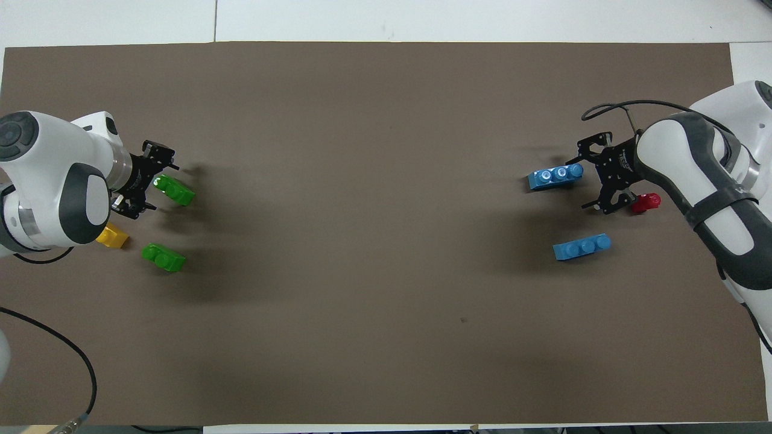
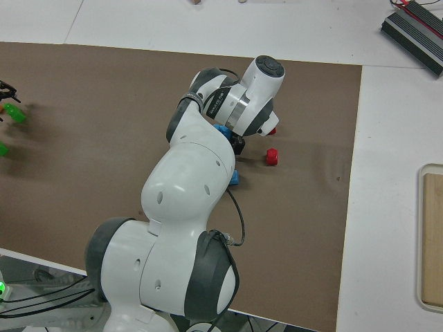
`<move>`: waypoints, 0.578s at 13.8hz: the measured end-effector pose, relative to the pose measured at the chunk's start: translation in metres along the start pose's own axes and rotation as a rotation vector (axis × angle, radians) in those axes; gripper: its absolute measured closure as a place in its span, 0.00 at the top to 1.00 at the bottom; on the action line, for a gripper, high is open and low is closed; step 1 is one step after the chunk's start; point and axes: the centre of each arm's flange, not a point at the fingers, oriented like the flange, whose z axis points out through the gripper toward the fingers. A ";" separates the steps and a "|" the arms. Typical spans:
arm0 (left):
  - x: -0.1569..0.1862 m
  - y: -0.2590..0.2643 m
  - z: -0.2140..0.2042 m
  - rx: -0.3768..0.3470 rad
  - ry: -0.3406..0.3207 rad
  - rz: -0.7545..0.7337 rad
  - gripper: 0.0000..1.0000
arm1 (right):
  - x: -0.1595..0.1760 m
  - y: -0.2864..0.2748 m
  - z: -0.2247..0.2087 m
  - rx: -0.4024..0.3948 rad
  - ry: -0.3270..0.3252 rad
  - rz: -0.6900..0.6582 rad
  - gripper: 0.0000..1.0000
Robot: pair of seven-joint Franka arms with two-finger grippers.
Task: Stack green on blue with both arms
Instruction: 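Close the left gripper on the green brick while the right gripper grasps the blue brick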
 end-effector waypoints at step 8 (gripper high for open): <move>-0.002 0.001 0.008 0.003 -0.005 -0.002 0.48 | 0.008 0.003 0.003 0.046 -0.026 -0.034 0.43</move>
